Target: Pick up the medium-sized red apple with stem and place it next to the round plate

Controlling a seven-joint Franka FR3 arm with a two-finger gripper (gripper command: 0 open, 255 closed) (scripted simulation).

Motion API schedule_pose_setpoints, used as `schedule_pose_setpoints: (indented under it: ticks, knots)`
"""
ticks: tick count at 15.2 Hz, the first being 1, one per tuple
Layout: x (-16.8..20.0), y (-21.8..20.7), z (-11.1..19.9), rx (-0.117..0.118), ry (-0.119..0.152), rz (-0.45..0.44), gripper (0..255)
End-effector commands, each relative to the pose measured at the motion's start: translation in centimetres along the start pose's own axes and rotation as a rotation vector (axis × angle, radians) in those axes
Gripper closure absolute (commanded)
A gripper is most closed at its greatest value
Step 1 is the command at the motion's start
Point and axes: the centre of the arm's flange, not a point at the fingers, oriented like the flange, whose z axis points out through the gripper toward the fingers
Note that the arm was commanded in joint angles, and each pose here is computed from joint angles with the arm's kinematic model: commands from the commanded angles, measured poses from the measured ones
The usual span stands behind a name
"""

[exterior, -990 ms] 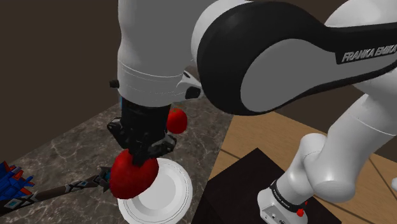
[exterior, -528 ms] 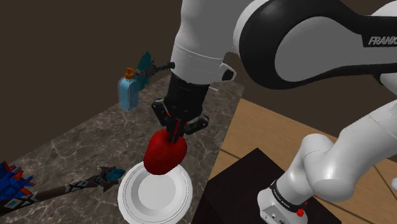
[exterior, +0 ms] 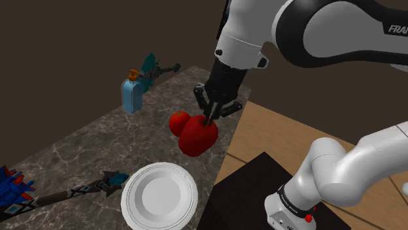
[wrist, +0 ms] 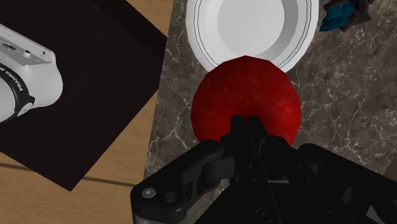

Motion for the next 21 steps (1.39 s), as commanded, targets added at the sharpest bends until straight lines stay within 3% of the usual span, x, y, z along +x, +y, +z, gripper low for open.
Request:
schedule_pose_setpoints:
  ticks: [1, 13, 21]
  knots:
    - [2.2, 1.2, -0.9, 0.0, -0.001, -0.002, 255]
    - [15.8, 9.3, -5.1, 0.0, -0.001, -0.002, 255]
    - [16.0, 9.5, -0.9, 0.0, -0.001, -0.002, 255]
